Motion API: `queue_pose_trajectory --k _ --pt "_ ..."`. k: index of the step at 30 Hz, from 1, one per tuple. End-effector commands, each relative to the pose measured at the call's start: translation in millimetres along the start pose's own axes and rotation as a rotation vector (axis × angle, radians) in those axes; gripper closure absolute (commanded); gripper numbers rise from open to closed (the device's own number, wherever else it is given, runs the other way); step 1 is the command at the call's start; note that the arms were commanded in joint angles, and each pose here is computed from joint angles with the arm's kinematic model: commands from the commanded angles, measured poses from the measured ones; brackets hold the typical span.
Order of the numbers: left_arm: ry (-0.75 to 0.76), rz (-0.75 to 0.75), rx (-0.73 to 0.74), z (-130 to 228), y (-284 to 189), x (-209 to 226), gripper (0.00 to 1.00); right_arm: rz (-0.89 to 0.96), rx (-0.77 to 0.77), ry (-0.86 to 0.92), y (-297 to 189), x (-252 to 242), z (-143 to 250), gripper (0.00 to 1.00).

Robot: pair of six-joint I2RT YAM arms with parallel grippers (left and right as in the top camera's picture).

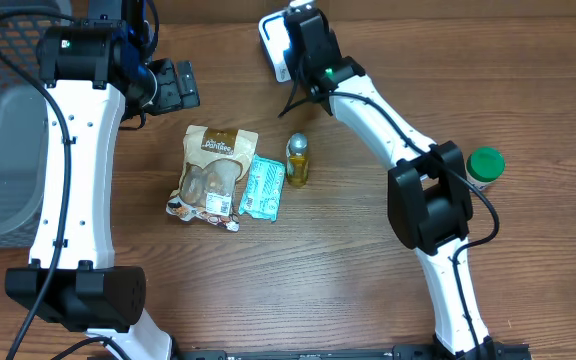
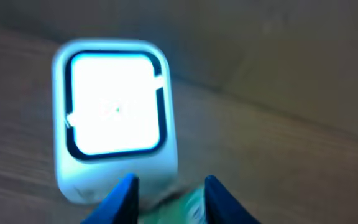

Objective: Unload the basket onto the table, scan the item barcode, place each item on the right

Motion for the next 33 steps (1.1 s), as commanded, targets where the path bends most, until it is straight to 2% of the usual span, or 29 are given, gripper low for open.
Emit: queue_pose_trajectory --k 1,3,5,8,12,15,20,28,33 --pt "0.017 0.009 -0.016 -2.7 -3.2 -3.3 0.00 0.034 0.015 0.138 -7.4 -27.3 -11.0 0.45" --pt "0.017 0.009 -0.016 -2.7 -3.2 -3.3 0.00 0.060 0.078 0.153 -4.2 -42.5 -0.9 0.32" --pt "0.017 0.009 -0.016 -2.7 -3.2 -3.3 0.00 0.022 0.150 0.158 -1.9 -50.8 8.8 0.30" --pt "0.017 0.009 -0.016 -2.7 -3.2 -3.3 0.00 -0.134 0.240 0.210 0.9 -56.6 16.5 0.29" --pt "0.017 0.009 -0.016 -2.7 -3.2 -3.3 0.01 -0.162 0.282 0.447 5.4 -76.9 15.8 0.36" --pt "0.017 0.009 -0.016 -2.7 -3.2 -3.3 0.00 -0.141 0.294 0.554 9.1 -82.7 17.7 0.39" --pt "0.017 0.009 -0.016 -2.7 -3.2 -3.3 0.00 -0.145 0.309 0.582 16.9 -70.0 26.5 0.44" --pt "0.017 0.009 -0.016 -2.7 -3.2 -3.3 0.00 -0.090 0.404 0.766 44.1 -41.8 68.6 0.47" --pt "0.017 0.009 -0.016 -2.7 -3.2 -3.3 0.00 -0.078 0.419 0.752 57.9 -27.6 88.4 0.49"
Point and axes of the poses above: each gripper's point midway between its finger pads, its own y axis out along the fingers, its own x axis along the line the jaws close on, z = x × y, the point moved 6 cm from there along -y, back along the fingers, and after that the axes turned 11 degrees about y, right-handed, at the moved point
